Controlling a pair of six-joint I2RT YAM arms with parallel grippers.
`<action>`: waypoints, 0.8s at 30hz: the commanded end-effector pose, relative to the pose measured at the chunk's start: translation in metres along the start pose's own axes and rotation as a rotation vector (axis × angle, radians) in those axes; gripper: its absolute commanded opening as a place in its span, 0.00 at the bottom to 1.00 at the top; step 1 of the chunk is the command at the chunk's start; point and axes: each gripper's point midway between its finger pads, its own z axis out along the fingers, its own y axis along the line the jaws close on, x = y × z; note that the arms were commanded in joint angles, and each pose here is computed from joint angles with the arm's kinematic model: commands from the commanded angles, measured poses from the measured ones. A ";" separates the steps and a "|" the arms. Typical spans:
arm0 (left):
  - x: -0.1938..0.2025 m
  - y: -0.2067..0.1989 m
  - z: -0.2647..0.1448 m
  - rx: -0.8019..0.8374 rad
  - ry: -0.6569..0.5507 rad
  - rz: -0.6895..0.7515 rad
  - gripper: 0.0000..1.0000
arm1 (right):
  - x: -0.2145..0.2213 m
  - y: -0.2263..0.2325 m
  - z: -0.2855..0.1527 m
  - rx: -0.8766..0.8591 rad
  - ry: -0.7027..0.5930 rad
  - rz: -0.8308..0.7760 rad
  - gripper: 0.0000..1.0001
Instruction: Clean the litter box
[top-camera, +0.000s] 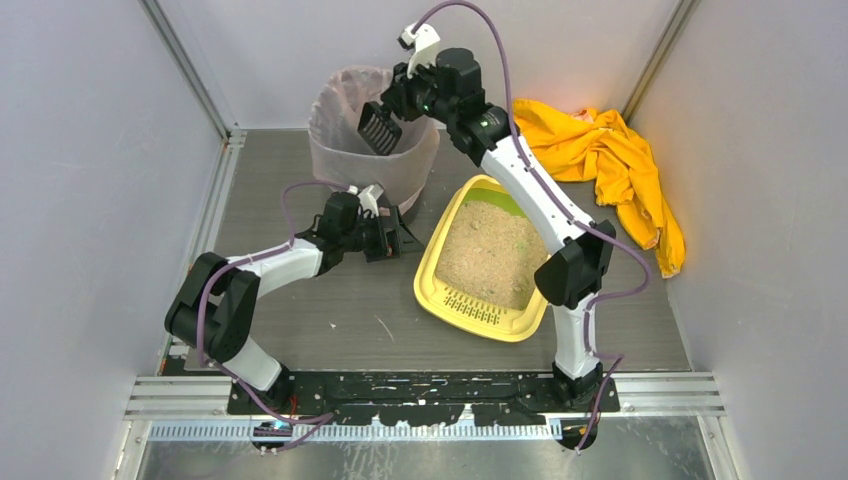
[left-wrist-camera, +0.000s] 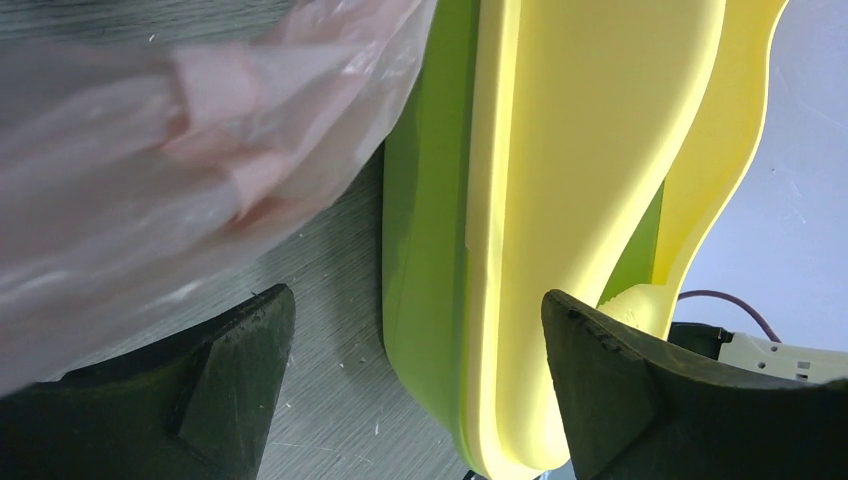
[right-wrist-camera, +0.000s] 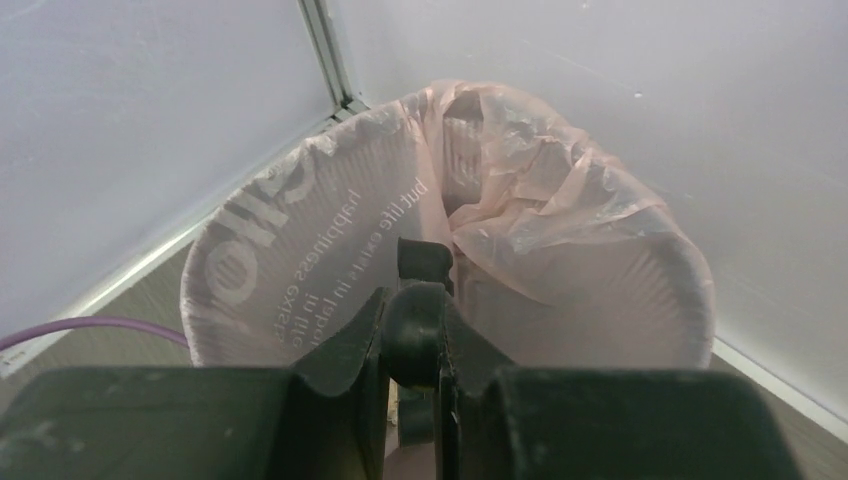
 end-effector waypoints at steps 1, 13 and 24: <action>-0.013 -0.014 -0.004 0.029 -0.037 0.043 0.92 | -0.099 0.004 -0.051 0.063 -0.211 -0.168 0.01; -0.013 -0.014 -0.004 0.029 -0.035 0.045 0.92 | -0.175 0.026 -0.105 0.034 -0.448 -0.049 0.01; -0.012 -0.019 -0.003 0.062 -0.027 0.032 0.92 | -0.150 -0.064 -0.267 0.437 -0.572 0.097 0.01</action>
